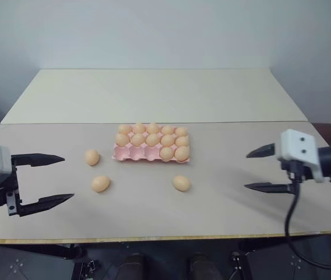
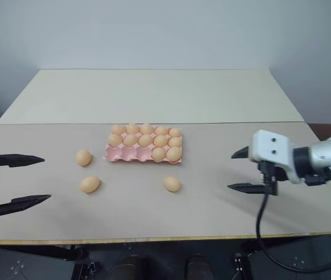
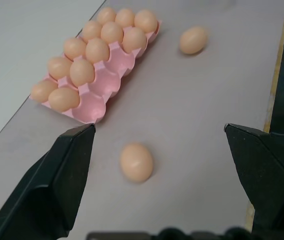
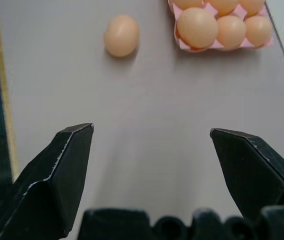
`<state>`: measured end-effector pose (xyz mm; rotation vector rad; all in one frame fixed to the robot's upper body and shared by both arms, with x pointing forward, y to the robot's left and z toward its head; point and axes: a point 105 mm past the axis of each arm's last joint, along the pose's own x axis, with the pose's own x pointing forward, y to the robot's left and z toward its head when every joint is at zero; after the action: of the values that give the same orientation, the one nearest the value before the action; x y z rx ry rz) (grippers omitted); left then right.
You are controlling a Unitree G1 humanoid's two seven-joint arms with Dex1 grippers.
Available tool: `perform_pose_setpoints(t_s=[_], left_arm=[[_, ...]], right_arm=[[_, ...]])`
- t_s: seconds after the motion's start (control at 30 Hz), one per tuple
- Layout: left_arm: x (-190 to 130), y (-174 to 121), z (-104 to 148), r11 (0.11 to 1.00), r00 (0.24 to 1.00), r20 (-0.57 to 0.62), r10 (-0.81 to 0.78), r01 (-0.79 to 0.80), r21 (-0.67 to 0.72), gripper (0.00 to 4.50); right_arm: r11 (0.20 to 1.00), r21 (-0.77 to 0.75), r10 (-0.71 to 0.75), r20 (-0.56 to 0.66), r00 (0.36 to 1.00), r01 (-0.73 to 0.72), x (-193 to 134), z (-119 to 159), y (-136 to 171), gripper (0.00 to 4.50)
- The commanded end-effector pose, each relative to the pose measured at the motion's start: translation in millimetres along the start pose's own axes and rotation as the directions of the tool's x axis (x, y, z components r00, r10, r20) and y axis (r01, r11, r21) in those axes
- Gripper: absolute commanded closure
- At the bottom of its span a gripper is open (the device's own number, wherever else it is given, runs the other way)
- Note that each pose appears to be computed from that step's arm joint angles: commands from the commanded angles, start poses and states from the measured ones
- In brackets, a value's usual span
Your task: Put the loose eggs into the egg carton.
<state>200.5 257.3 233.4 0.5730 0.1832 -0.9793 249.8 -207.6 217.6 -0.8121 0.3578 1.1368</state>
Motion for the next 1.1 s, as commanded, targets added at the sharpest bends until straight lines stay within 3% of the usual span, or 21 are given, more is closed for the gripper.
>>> perform_pose_setpoints(t_s=[0.03, 0.4, 0.63, 0.93, 1.1], left_arm=[[-5.6, 1.7, 8.3, 0.999, 1.000, 0.009, 0.003, -0.003, 0.035, 0.00], [-2.2, 0.5, 8.7, 0.999, 1.000, 0.004, -0.002, 0.002, 0.035, 0.00], [3.7, -1.9, 1.5, 0.999, 0.999, -0.043, -0.010, 0.012, 0.037, 0.00], [5.4, -6.1, -5.3, 0.999, 0.997, -0.071, -0.015, 0.017, 0.030, 0.00], [7.7, -6.4, -8.1, 0.999, 0.997, -0.080, -0.022, 0.025, 0.027, 0.00]], right_arm=[[0.998, -0.053, -0.014, 0.010, 1.000, 0.014, -16.6, 10.2, 1.2, 0.15], [0.999, -0.049, -0.013, 0.046, 0.999, 0.015, -9.9, 19.4, 2.6, 0.15], [0.999, 0.006, -0.054, 0.088, 0.995, 0.054, 42.7, 37.5, -7.0, 0.15], [0.997, 0.076, -0.022, 0.007, 1.000, 0.021, 117.1, 47.4, 7.3, 0.15], [0.996, 0.083, -0.026, -0.037, 0.999, 0.029, 141.1, 45.2, 8.6, 0.15]])
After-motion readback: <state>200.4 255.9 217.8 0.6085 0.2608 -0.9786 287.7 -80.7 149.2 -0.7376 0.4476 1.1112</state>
